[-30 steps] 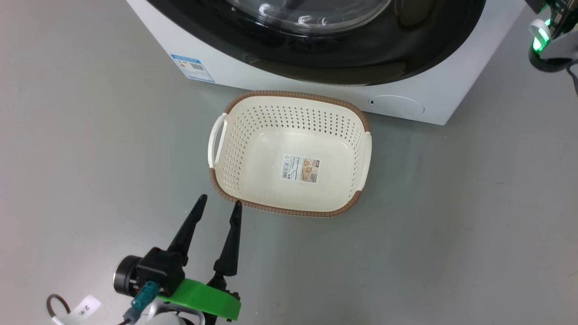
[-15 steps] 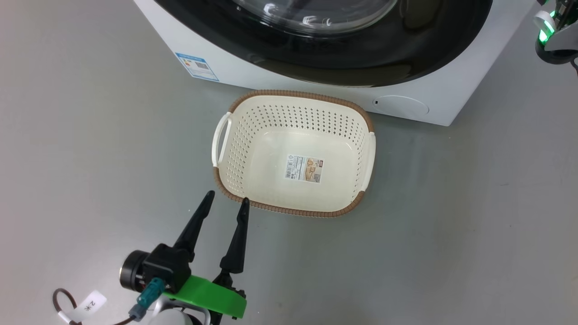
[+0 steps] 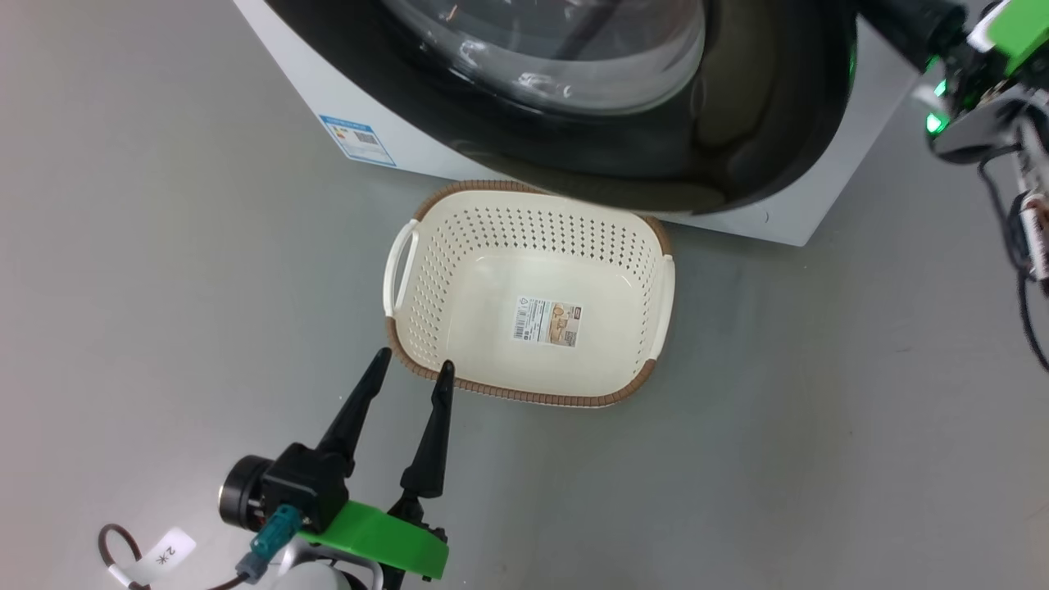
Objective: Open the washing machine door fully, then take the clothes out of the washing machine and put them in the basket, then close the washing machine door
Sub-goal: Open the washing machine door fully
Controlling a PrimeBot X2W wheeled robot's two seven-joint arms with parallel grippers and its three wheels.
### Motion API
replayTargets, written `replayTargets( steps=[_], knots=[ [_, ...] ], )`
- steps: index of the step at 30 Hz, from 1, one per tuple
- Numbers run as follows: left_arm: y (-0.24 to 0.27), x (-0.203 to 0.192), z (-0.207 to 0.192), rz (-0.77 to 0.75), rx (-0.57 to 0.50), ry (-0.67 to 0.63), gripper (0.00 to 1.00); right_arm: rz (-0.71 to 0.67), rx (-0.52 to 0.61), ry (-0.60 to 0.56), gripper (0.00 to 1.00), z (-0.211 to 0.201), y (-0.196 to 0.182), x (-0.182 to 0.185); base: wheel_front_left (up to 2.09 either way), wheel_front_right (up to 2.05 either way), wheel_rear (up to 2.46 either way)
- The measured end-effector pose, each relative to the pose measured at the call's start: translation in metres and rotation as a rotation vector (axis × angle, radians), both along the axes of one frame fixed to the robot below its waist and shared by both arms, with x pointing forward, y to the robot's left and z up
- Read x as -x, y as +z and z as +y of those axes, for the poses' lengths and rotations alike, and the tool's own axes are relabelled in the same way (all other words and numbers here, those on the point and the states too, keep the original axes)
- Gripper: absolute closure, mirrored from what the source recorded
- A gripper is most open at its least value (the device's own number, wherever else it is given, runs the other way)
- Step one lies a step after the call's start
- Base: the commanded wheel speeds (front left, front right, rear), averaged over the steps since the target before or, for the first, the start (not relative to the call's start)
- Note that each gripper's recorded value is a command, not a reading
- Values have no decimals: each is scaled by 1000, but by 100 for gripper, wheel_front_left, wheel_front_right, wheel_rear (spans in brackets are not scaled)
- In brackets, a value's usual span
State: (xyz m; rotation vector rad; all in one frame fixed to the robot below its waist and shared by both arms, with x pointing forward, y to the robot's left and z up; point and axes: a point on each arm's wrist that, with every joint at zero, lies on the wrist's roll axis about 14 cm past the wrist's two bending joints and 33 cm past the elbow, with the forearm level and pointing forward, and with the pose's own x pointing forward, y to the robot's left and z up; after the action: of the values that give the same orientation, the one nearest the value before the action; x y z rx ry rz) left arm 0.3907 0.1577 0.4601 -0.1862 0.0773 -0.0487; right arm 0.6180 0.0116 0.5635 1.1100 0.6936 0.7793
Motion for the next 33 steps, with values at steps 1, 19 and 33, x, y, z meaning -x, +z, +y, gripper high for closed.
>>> replayTargets(
  steps=[1,19,33],
  knots=[
    [1,0,0,-3,0,0,0,1,9,10,100,2,-2,3,0,0,0],
    [16,22,2,-40,-16,11,0,-1,39,208,100,36,-12,90,0,0,0],
    [28,43,14,-75,-20,59,0,-38,23,347,100,71,-5,148,0,0,0]
  ],
)
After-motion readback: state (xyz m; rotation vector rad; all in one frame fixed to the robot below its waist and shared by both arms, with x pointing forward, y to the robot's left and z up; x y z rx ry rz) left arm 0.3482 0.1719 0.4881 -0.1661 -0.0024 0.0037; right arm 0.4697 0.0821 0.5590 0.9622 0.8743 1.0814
